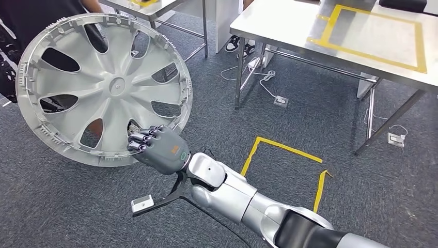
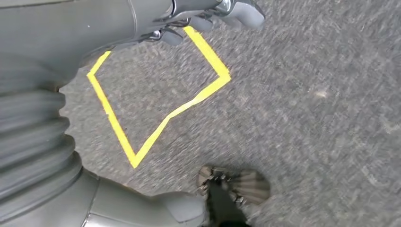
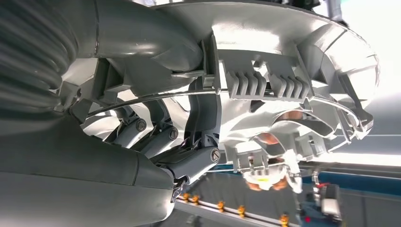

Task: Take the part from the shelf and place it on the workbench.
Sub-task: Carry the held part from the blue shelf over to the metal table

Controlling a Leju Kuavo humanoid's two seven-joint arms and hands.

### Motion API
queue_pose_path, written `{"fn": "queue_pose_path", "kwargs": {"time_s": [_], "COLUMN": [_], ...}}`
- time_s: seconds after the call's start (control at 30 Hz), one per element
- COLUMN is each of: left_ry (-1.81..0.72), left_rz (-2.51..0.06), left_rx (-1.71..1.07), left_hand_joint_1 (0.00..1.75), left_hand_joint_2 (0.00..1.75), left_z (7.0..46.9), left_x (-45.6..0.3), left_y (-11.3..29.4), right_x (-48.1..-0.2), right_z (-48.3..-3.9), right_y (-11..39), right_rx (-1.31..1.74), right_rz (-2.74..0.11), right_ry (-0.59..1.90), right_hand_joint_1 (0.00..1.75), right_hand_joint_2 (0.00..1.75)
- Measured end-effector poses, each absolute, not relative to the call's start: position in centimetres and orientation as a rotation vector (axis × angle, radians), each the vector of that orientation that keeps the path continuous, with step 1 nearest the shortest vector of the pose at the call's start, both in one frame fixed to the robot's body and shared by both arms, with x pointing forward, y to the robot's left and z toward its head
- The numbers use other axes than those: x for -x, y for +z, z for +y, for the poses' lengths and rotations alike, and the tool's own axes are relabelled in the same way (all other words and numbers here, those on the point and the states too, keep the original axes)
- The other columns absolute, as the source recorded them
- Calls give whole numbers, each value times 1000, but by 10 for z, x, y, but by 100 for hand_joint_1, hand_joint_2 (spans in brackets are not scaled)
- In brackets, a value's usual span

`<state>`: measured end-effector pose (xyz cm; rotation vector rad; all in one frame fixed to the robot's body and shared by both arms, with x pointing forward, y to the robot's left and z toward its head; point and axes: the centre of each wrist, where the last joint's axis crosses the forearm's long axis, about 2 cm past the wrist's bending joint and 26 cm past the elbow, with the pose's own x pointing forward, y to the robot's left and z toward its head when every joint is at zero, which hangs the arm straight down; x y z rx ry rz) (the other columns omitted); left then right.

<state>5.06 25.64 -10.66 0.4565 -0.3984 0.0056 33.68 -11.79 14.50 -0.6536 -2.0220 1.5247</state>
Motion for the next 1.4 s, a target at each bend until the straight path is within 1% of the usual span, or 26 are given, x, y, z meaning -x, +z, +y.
{"fn": "queue_pose_path", "kwargs": {"time_s": [0.1,0.3,0.6,0.93,1.4], "left_ry": [-18,14,65,116,129], "left_rz": [-429,-444,-517,-449,-431], "left_rx": [-498,-538,-530,-553,-544], "left_hand_joint_1": [0,0,0,0,0], "left_hand_joint_2": [175,175,175,175,175], "left_z": [255,256,259,255,257], "left_x": [-50,-47,-55,-53,-51], "left_y": [-106,-106,-106,-105,-106], "right_x": [-334,-329,-346,-350,-351], "right_z": [-118,-118,-124,-120,-119], "right_y": [142,135,155,162,162], "right_rx": [643,626,696,703,697], "right_rz": [-2016,-2002,-2026,-2026,-2022], "right_ry": [1521,1517,1515,1501,1439], "right_hand_joint_1": [175,175,175,175,175], "right_hand_joint_2": [175,175,175,175,175]}}
